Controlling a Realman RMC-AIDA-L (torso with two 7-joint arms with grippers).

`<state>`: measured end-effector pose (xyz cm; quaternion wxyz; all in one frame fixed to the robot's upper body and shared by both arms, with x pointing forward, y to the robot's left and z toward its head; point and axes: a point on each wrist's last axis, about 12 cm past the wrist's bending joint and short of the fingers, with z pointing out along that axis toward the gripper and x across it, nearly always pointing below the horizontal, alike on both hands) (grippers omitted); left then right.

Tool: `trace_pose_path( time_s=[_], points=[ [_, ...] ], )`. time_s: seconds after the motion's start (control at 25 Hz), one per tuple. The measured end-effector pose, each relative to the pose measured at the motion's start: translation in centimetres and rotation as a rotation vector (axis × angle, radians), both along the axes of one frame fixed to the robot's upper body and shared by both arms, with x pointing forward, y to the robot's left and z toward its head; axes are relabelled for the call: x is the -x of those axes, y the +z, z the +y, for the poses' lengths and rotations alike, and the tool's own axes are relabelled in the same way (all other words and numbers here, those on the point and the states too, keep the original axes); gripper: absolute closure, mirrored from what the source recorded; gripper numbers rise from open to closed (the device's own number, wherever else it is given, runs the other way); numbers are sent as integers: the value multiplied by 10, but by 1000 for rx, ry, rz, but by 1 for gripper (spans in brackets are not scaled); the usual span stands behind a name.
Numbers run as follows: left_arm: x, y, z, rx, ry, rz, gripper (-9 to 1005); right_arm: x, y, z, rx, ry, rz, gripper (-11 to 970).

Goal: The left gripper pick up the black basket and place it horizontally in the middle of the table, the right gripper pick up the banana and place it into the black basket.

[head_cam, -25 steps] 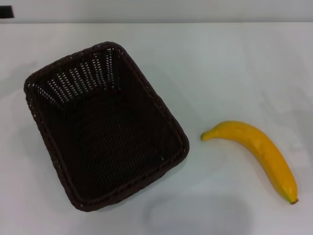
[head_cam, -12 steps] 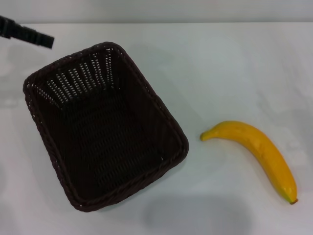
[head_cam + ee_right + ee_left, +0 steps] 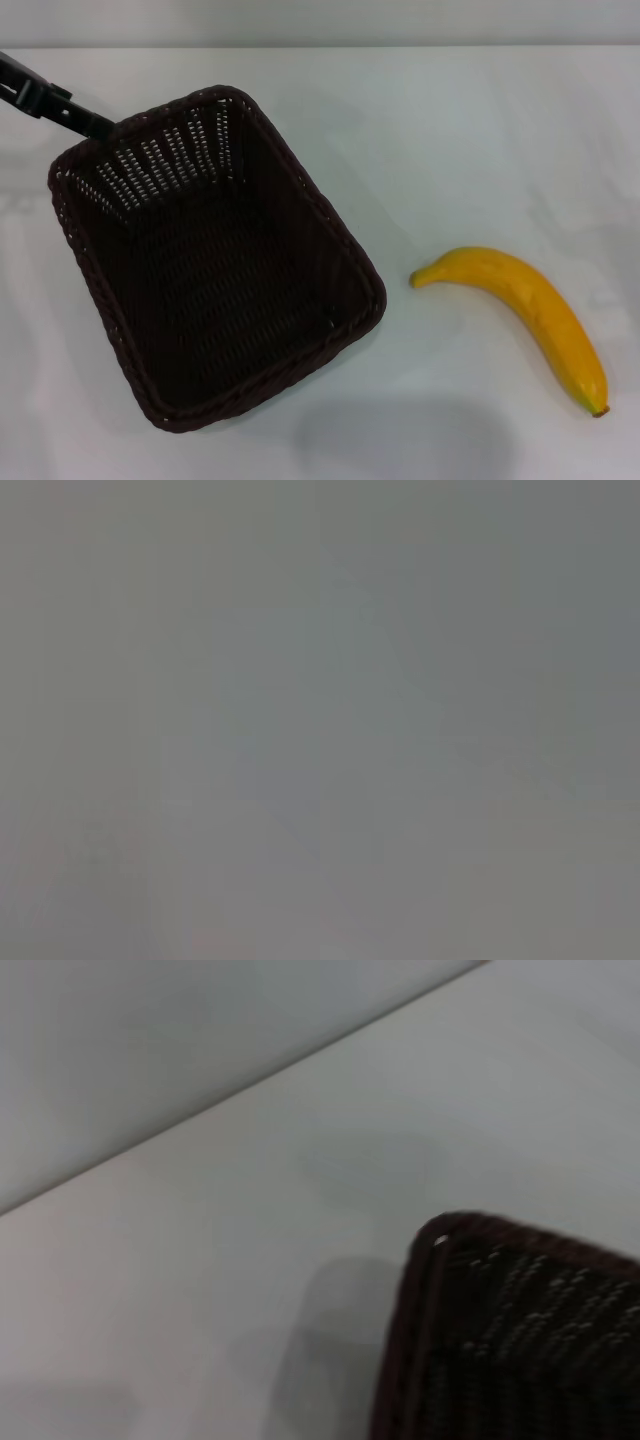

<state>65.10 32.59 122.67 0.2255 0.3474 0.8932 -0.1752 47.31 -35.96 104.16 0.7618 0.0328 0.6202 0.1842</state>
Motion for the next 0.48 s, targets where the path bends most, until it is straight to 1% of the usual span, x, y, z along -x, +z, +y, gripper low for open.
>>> trace_pose_path(
  time_s=[0.16,0.28,0.48],
  points=[
    [-2,-6,-4,-30,-12,-16,139,0,0,0,1,0,1,103],
    [-4,-7,-8,-44,-23,-41,140,0,0,-1,-6,1,1,103],
    [-6,-15,-14,-91,-32,-63,141,0,0,-1,-9,0,1,103]
  ],
)
